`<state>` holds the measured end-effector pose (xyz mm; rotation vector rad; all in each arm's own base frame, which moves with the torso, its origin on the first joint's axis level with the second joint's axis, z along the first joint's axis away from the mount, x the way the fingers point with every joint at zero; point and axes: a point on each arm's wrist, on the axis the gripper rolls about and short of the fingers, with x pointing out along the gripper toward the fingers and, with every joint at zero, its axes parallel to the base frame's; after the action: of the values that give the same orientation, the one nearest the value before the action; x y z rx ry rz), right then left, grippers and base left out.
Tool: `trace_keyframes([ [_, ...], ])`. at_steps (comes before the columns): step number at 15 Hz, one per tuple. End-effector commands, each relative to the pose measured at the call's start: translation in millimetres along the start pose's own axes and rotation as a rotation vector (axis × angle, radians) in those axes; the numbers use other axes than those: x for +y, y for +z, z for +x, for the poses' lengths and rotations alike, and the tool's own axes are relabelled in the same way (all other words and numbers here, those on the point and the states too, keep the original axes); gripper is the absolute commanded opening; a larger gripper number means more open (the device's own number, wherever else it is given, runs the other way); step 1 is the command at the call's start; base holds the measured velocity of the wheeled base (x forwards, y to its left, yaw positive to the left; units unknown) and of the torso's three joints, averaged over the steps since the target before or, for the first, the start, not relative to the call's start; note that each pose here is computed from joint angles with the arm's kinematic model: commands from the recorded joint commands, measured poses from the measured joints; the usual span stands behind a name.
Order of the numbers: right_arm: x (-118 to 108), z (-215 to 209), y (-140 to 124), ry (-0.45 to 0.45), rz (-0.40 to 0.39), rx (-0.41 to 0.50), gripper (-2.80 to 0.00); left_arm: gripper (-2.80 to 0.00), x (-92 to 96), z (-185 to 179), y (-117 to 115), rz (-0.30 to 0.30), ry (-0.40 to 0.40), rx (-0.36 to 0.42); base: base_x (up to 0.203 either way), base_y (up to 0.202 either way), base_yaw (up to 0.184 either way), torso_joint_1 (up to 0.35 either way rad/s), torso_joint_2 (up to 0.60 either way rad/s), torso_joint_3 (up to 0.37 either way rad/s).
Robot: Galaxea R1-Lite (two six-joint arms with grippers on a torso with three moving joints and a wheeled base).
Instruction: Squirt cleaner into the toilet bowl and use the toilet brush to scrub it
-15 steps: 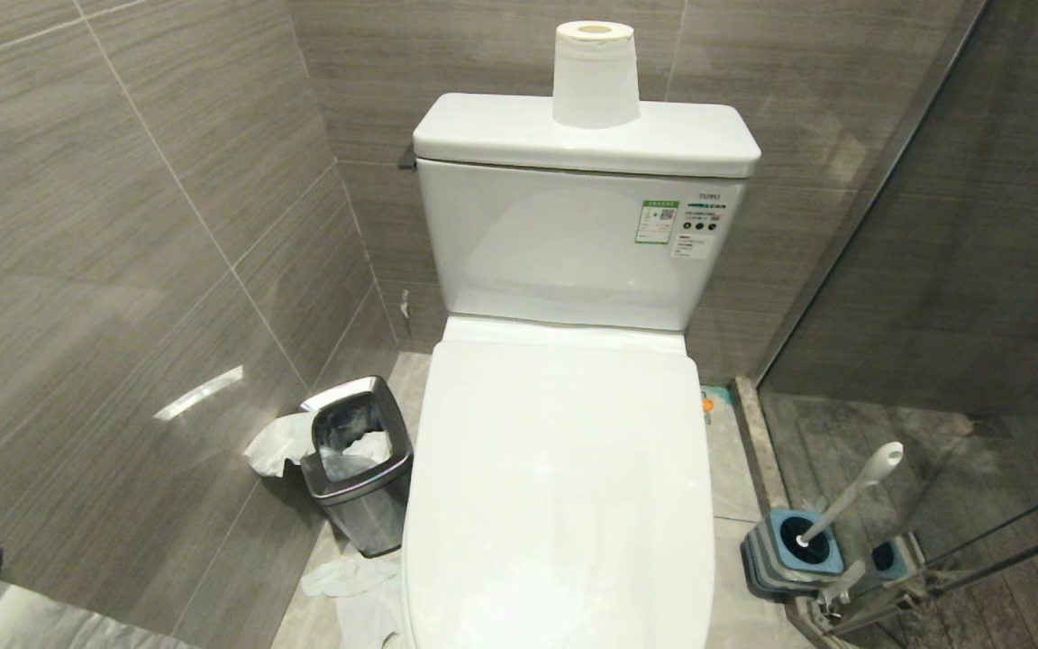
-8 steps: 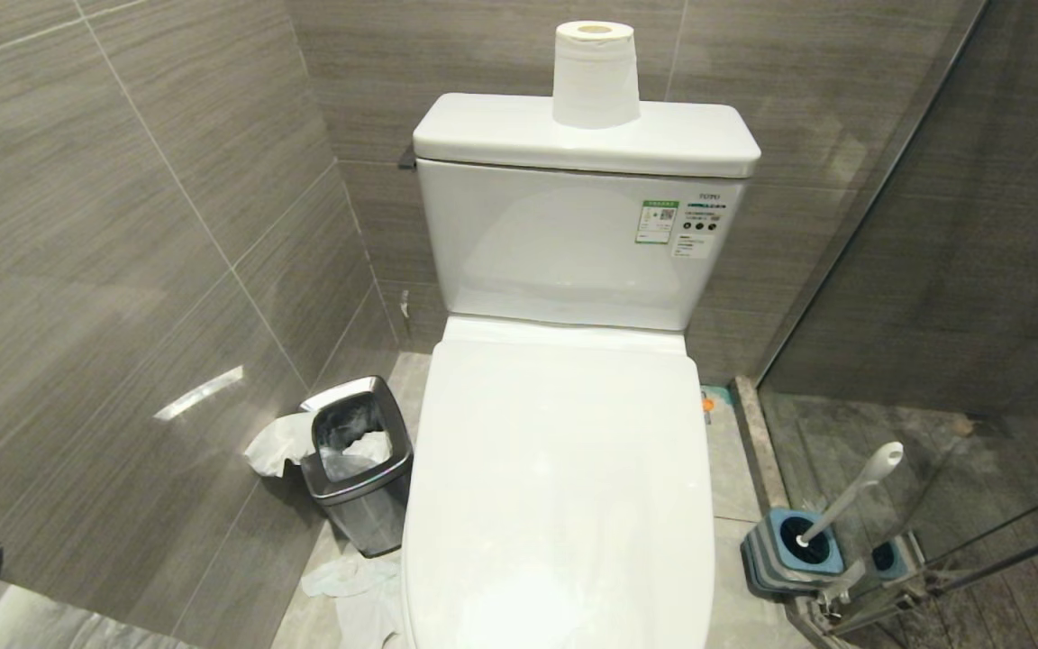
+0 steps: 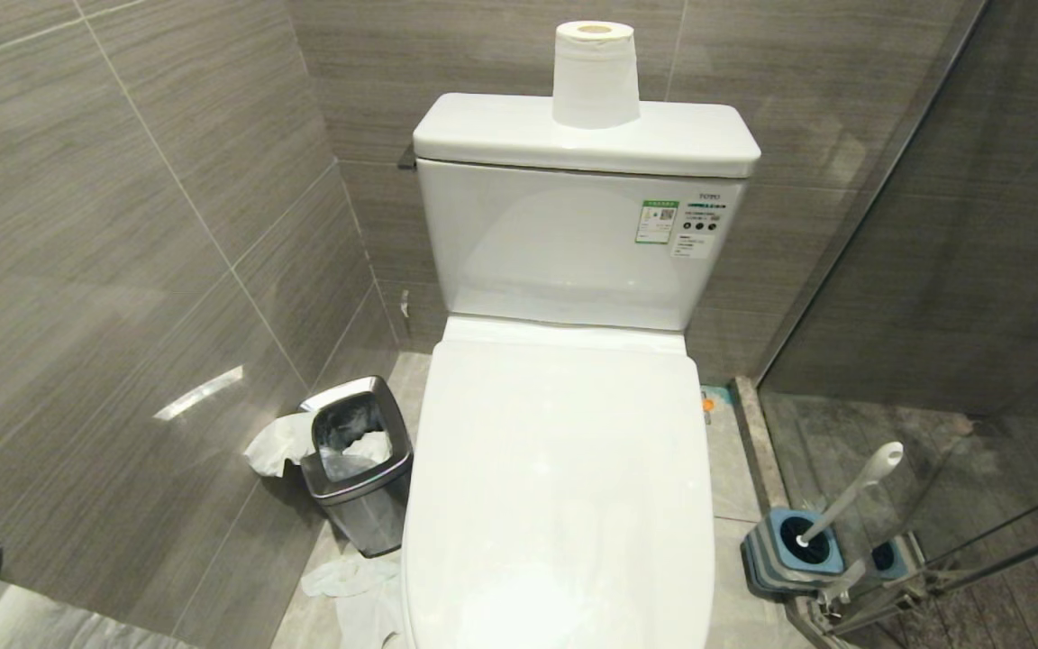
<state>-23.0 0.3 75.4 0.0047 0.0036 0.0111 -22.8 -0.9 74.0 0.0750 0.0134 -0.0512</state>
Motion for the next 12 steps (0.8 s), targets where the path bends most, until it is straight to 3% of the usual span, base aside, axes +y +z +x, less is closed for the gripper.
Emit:
trace_keyframes([
  [1,0.0,0.0,-0.1,0.0,0.0,0.001,-2.8,-2.8,-0.1,0.3,-0.9,0.0,0.0,0.005,0.0,0.0,0.0,0.0,0.0,0.0],
  [12,0.0,0.0,-0.1,0.0,0.0,0.001,-2.8,-2.8,-0.1,0.3,-0.9,0.0,0.0,0.005,0.0,0.0,0.0,0.0,0.0,0.0],
])
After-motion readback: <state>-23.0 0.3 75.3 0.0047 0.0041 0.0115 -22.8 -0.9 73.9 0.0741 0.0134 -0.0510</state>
